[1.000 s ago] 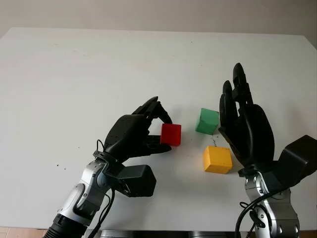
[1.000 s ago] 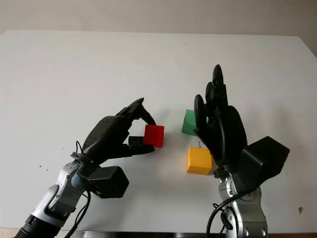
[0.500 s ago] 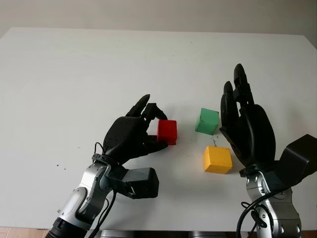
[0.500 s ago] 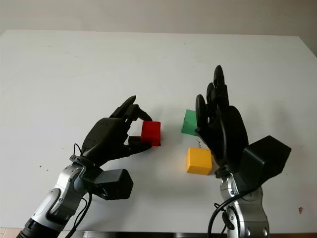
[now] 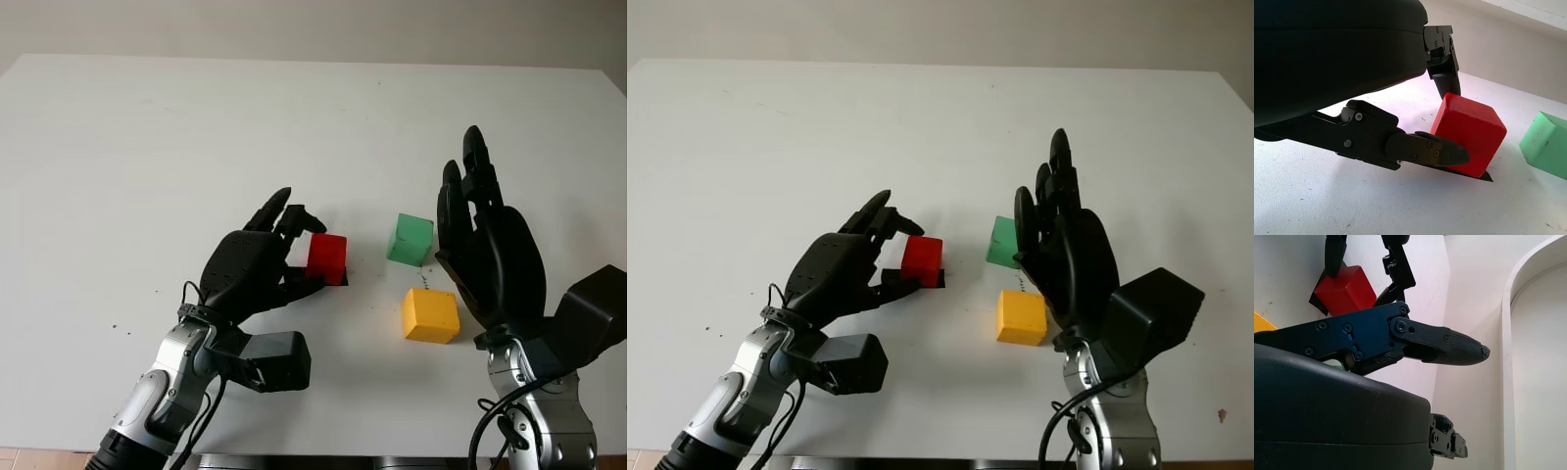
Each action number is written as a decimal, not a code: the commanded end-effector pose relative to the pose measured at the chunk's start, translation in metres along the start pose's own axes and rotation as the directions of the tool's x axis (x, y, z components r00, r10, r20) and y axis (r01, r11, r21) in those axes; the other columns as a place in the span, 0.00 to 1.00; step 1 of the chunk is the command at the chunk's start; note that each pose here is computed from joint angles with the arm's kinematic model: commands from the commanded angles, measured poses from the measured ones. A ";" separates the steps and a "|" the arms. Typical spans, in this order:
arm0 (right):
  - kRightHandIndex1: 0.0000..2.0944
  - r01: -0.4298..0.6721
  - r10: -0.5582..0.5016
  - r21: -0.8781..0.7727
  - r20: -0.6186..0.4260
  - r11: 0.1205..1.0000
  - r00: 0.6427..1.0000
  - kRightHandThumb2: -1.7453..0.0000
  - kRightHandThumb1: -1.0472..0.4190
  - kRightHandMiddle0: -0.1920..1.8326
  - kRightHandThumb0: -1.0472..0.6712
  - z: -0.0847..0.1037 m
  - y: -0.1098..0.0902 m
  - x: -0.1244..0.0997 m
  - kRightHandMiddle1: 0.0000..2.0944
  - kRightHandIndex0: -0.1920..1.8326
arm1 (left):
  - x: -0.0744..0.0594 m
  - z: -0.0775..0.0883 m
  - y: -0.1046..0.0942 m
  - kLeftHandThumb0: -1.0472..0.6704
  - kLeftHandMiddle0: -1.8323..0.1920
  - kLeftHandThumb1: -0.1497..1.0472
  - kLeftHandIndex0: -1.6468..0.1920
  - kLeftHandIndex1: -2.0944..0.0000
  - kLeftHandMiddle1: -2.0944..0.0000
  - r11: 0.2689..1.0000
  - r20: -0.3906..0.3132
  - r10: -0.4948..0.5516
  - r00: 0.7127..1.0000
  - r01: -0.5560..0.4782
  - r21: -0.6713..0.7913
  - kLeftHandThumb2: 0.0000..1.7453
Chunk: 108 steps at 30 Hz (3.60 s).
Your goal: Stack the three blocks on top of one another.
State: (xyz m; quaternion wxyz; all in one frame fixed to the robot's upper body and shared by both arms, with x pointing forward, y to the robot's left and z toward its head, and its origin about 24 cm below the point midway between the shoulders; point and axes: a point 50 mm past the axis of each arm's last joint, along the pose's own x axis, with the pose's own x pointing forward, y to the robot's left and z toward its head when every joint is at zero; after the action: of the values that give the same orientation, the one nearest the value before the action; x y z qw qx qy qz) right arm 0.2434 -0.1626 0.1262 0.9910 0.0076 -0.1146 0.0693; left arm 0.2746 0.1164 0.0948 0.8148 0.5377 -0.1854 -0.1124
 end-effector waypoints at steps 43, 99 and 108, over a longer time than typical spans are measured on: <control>0.03 -0.418 0.339 -0.814 -0.291 0.404 0.894 0.98 0.12 0.21 0.30 0.117 -0.078 0.034 0.06 0.05 | -0.062 -0.067 0.050 0.22 1.00 1.00 1.00 1.00 1.00 0.361 -0.330 0.362 0.872 -0.458 -0.812 0.39; 0.02 -0.157 0.663 -0.824 -0.538 -0.545 0.521 0.96 0.06 0.27 0.52 0.094 -0.049 0.009 0.01 0.11 | -0.061 -0.071 0.044 0.22 1.00 1.00 1.00 0.99 0.98 0.462 -0.367 0.334 0.868 -0.491 -0.739 0.34; 0.02 -0.222 0.705 -0.862 -0.501 -0.455 0.501 0.97 0.07 0.27 0.50 0.068 -0.052 0.000 0.02 0.10 | -0.063 -0.071 0.046 0.22 1.00 1.00 1.00 0.99 0.98 0.460 -0.373 0.335 0.865 -0.496 -0.736 0.34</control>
State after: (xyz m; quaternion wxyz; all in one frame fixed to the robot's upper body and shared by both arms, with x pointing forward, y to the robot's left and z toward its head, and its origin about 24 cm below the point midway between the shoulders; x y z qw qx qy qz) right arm 0.2361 -0.2161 0.1974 0.4347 -0.7520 -0.2747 0.4123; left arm 0.2484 0.2172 0.0975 0.9840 0.0469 -0.1586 0.0663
